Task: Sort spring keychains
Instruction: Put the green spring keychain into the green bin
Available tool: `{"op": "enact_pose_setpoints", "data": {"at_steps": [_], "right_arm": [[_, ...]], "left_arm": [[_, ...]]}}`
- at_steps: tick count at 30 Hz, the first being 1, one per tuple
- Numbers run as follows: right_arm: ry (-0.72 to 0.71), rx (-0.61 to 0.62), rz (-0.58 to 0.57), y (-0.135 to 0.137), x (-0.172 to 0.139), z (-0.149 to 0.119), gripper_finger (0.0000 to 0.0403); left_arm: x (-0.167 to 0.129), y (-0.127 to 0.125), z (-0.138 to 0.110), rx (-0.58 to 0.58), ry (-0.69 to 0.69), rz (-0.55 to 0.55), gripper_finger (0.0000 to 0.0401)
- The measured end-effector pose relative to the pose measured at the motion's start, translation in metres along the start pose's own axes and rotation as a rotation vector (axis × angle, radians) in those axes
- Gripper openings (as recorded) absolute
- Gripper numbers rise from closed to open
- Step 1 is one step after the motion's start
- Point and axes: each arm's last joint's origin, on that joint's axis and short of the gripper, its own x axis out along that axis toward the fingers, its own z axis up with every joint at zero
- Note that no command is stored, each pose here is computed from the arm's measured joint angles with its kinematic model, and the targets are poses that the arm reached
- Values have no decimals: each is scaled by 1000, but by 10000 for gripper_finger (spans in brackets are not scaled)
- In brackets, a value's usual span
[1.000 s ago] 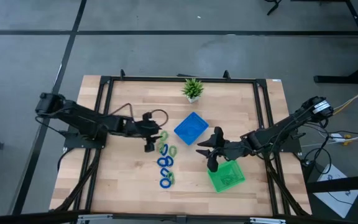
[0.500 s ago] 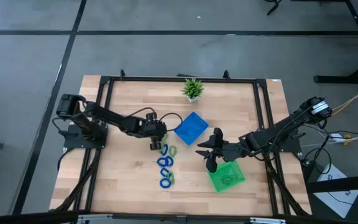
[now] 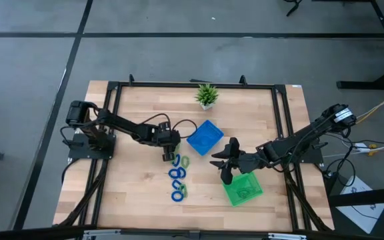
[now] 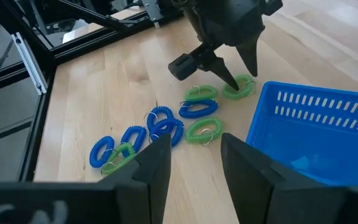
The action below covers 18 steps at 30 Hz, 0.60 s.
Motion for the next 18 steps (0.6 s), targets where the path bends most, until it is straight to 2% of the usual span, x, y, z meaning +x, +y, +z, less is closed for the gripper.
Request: {"op": "enact_pose_setpoints", "data": {"at_steps": [10,18], "right_arm": [[1,-1,0,0,0,0,140],[1,2,0,0,0,0,140]], "left_arm": [[-1,-1,-4,-38,49,-45,160],[-2,-3,-5,-46,73,-109,74]]}}
